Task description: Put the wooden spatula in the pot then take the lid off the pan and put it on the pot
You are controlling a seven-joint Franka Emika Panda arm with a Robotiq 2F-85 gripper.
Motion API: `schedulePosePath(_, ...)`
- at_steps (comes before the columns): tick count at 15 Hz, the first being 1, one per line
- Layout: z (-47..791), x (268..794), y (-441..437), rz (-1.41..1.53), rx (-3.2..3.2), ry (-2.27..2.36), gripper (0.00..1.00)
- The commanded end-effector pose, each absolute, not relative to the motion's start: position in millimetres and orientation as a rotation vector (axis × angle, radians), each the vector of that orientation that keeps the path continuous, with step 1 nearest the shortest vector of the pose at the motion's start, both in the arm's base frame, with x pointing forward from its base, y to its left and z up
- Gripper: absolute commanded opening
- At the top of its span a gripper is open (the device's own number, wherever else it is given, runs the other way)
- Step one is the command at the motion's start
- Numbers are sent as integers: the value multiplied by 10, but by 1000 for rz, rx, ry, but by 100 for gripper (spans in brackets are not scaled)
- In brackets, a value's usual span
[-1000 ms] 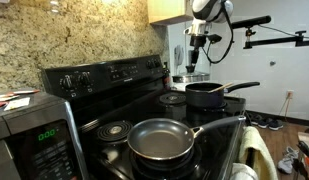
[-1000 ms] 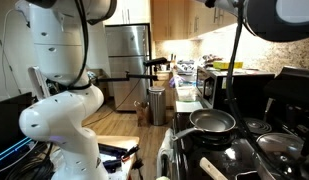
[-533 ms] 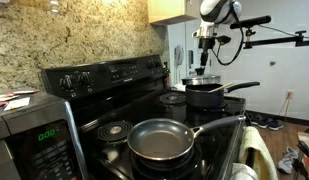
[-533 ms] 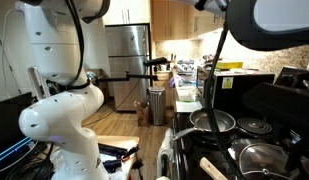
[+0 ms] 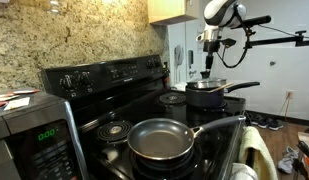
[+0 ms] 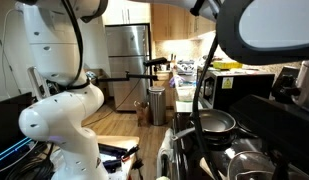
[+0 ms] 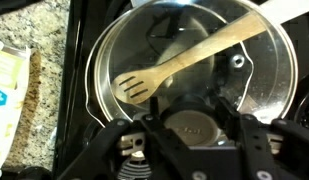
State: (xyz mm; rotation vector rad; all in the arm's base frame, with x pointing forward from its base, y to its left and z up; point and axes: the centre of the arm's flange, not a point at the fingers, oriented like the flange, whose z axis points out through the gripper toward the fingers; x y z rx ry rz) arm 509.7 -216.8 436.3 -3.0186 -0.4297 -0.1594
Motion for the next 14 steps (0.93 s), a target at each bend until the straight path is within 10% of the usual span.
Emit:
schedulePosePath(1,4491,4959,-2185,-164,-3065,-393,34)
schedulePosePath(14,4480,4989,-2123,-160,-3078,-483,34)
